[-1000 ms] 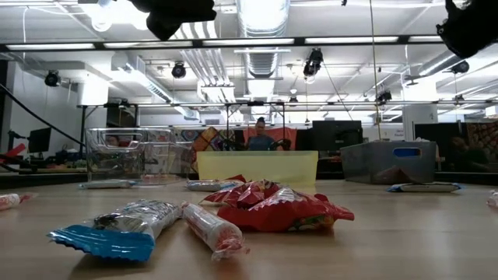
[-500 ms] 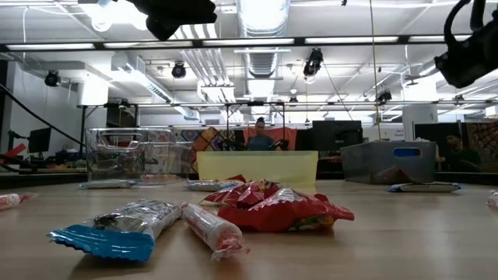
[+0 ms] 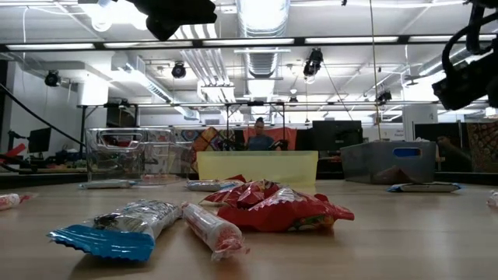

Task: Sort candy
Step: Put the red candy into the black bin

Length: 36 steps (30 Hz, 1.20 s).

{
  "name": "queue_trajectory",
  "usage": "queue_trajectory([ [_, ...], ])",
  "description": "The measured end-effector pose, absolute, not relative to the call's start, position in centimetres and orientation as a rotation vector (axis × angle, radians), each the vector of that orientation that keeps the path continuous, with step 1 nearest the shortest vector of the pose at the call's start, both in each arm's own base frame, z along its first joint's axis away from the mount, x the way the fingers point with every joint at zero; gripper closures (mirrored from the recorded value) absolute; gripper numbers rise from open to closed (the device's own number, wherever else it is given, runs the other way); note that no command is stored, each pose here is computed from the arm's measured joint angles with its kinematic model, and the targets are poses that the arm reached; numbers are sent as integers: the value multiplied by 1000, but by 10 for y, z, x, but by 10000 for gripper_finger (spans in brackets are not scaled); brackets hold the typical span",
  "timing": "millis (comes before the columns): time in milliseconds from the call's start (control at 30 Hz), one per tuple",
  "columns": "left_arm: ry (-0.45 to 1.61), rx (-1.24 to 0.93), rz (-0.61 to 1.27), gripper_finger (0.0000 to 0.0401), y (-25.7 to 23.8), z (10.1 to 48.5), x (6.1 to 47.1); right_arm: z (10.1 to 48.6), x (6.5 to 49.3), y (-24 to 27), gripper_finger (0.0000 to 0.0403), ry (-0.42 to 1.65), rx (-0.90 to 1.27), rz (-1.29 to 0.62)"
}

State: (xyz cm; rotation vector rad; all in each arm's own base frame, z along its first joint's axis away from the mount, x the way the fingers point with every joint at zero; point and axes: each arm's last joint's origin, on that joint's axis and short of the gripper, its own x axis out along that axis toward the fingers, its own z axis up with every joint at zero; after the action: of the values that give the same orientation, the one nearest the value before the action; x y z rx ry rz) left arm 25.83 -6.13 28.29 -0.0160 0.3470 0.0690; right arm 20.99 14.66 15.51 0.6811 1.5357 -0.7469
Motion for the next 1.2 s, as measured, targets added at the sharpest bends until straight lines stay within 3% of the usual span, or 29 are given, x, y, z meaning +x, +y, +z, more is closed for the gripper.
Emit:
queue_trajectory([
  [267, 347, -16, 69, 324, -61, 283, 258, 145, 212, 147, 244, 1523, 641, -775],
  [667, 348, -16, 69, 324, -61, 283, 258, 134, 211, 142, 386, 1415, 608, -779],
  [1200, 347, -18, 70, 324, -61, 283, 258, 174, 200, 130, 394, 1237, 648, -730],
])
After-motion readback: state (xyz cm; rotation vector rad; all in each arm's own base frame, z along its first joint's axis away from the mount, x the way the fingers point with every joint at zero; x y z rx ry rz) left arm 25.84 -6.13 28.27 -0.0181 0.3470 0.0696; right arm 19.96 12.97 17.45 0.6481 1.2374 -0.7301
